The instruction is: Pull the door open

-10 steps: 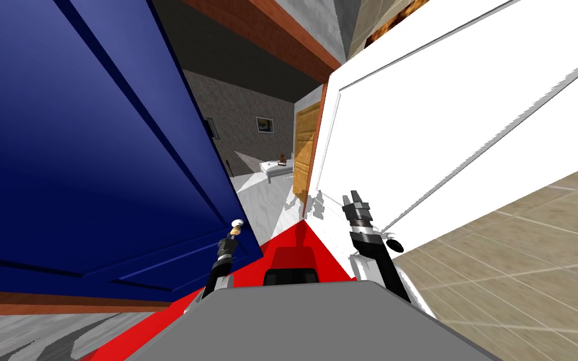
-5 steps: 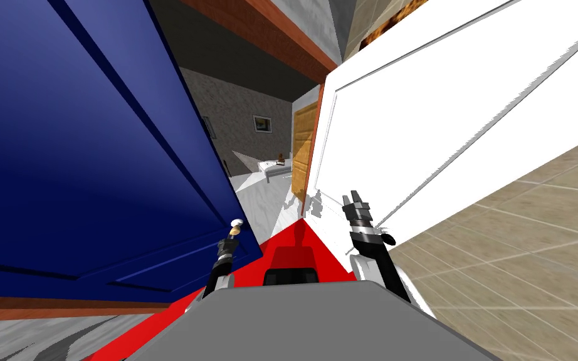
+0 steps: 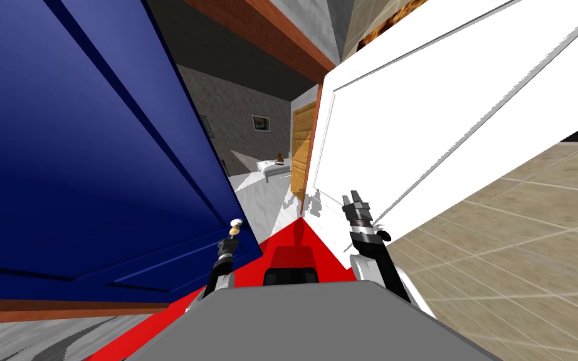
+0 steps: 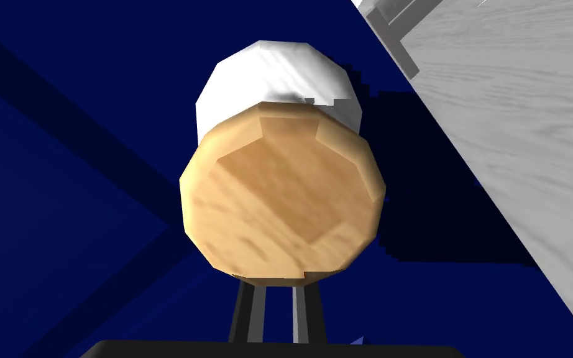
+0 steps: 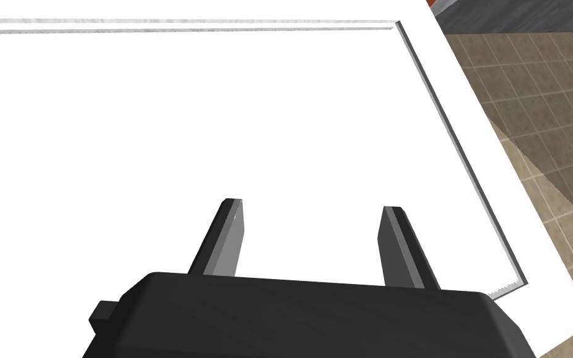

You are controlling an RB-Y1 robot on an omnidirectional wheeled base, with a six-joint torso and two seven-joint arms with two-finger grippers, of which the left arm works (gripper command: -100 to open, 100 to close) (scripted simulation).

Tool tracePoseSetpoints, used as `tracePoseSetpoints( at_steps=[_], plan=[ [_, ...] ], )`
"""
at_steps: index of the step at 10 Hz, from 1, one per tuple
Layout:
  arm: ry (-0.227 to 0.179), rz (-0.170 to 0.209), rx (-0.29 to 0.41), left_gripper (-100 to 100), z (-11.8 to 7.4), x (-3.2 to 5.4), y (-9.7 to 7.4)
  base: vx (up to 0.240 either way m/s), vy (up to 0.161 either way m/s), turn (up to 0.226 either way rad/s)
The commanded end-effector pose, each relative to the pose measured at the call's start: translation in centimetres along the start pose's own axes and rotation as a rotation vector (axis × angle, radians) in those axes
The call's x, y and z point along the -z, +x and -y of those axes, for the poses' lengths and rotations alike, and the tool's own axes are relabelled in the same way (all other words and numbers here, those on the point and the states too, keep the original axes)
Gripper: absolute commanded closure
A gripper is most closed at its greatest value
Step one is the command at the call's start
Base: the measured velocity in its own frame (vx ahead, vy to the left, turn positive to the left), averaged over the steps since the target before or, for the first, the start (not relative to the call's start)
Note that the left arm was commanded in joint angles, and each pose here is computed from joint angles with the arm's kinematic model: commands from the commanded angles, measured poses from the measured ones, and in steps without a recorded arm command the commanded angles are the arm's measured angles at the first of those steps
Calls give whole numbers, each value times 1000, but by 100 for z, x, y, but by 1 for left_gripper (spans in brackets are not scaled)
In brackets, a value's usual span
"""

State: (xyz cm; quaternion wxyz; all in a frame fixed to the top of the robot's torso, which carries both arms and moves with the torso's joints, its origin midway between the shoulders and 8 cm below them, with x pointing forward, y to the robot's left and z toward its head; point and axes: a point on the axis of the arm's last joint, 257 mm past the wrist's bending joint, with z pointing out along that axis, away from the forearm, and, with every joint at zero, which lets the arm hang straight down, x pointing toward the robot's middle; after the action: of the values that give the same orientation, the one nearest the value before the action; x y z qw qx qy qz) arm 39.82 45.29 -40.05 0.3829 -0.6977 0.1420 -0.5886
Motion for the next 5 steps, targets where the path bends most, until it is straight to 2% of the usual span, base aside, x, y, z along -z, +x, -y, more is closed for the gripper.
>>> tracePoseSetpoints(
  at_steps=[1, 2, 3, 5],
  plan=[
    [11, -38, 62, 100, 0, -91, 171, -42, -2, -49],
    [-1, 4, 79, -100, -59, -15, 26, -54, 17, -14],
    [5, 4, 138, -100, -87, -15, 67, -108, 12, -16],
    [12, 5, 211, -100, -123, -14, 118, -128, 4, 8]
  ],
)
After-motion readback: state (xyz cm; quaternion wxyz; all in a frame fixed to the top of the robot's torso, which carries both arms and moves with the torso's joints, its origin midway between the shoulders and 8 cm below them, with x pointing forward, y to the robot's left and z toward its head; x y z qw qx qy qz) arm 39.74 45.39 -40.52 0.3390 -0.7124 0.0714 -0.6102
